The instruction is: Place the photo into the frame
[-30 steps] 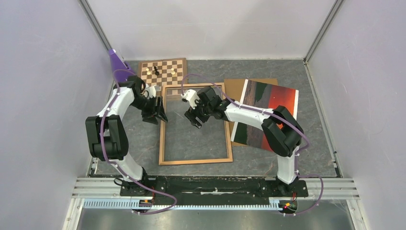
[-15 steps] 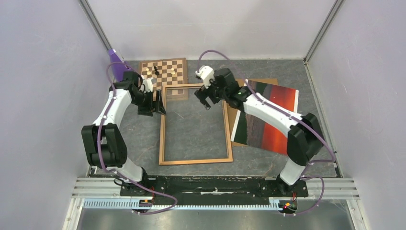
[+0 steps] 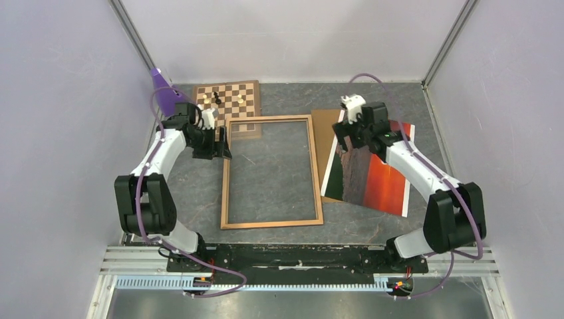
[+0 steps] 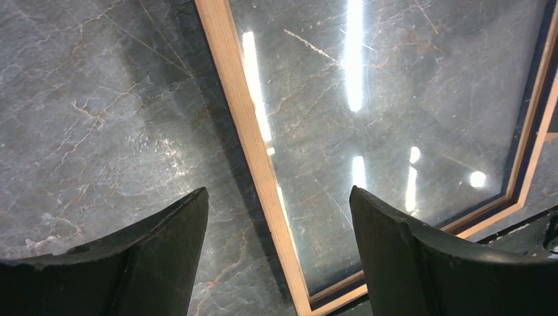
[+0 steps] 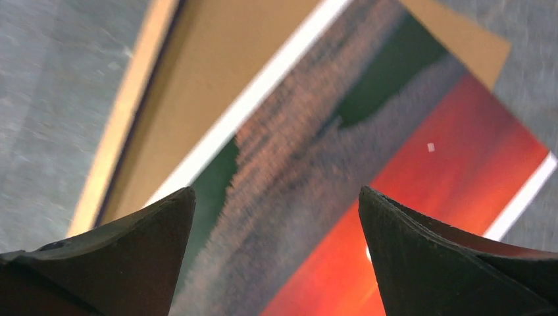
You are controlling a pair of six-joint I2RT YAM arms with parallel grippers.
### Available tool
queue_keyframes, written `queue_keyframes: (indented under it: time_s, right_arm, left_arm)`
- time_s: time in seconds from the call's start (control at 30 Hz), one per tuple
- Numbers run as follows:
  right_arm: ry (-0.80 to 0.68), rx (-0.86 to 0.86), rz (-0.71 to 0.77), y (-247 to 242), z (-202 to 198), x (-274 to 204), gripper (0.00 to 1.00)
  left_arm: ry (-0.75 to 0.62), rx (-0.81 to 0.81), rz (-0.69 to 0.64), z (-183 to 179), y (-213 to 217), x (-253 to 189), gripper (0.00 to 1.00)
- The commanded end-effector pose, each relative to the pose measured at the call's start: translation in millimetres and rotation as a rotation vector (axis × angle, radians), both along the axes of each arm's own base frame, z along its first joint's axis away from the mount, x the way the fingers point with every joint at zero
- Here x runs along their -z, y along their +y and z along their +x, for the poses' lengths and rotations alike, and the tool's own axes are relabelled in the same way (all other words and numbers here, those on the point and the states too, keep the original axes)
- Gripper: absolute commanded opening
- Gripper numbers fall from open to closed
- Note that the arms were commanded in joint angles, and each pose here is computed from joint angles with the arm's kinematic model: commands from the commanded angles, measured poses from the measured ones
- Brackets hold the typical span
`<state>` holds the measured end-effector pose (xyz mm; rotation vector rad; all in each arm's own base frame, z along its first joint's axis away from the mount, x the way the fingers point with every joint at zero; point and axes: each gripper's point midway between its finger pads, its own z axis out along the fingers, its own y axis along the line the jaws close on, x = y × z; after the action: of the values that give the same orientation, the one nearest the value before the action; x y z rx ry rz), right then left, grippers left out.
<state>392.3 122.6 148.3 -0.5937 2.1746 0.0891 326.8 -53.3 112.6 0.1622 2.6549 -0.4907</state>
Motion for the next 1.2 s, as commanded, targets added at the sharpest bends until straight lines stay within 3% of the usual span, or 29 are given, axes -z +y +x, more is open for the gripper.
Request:
queue_keyframes:
  time_s: [0.0, 0.23, 0.47, 0.73, 1.17]
  right_arm:
    - [-0.005, 0.097, 0.056, -46, -15, -1, 0.98]
    - [0.074, 0.291, 0.148, -131, -46, 32, 0.97]
    - [0.148, 0.433, 0.189, -188, -75, 65, 0.95]
    - [0.203, 0.525, 0.228, -218, -103, 91, 0.95]
    - [0.218, 0.564, 0.250, -229, -113, 106, 0.94]
  left_arm:
    - [-0.048, 0.022, 0.030, 15, -1, 9, 0.85]
    - [-0.099, 0.014, -0.009, 19, -8, -2, 0.86]
    - [-0.182, 0.153, -0.033, 15, -53, -30, 0.86]
    - [-0.280, 0.390, -0.082, 16, -145, -73, 0.86]
    - [-0.253, 0.595, -0.223, 32, -321, -88, 0.86]
